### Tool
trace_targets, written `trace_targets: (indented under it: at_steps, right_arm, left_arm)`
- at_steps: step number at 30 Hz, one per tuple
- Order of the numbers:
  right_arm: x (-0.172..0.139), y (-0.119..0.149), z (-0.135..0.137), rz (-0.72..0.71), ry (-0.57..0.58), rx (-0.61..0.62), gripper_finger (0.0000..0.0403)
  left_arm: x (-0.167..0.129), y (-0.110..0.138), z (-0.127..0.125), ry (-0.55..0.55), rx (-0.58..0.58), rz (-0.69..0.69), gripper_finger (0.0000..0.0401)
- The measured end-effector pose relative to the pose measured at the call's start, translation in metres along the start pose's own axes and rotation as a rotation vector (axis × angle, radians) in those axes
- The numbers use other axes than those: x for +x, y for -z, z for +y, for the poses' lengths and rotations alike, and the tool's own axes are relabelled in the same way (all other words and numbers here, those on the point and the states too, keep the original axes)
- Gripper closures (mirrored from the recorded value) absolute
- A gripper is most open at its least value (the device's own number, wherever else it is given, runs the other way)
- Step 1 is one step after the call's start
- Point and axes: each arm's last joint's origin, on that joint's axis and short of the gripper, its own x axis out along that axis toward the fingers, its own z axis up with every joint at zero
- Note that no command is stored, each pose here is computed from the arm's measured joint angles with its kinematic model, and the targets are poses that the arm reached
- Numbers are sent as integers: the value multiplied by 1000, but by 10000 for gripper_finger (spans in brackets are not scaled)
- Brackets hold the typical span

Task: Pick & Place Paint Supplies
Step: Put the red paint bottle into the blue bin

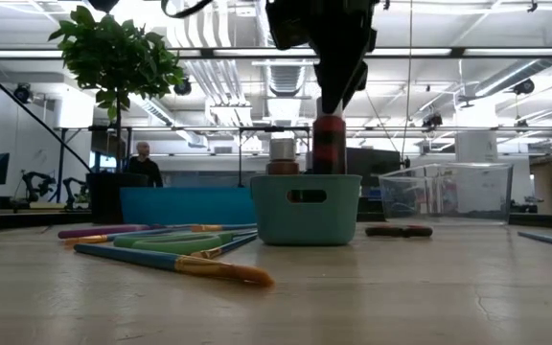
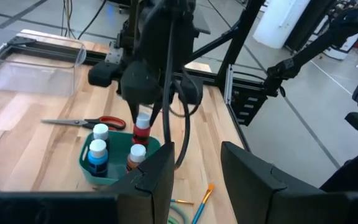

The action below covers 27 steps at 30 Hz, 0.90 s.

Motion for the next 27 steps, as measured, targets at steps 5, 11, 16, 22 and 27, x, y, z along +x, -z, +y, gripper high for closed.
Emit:
trace_targets:
  at_steps: [5,11,16,22,27]
  right_arm:
    - [8,1,-3,5,-7,-3,291]
    - [15,3,-4,5,-6,-13,291]
    - [16,2,-5,-6,-9,-24,291]
    - [22,2,-11,2,-7,-39,291]
    - [25,2,-13,0,-20,-48,291]
  left_arm:
    - [0,0,0,0,-5,0,260]
    - [0,0,0,1,-25,0,260]
    - [0,0,0,1,-26,0,260]
    - [0,0,0,1,-26,0,260]
    - [0,0,0,0,-26,0,260]
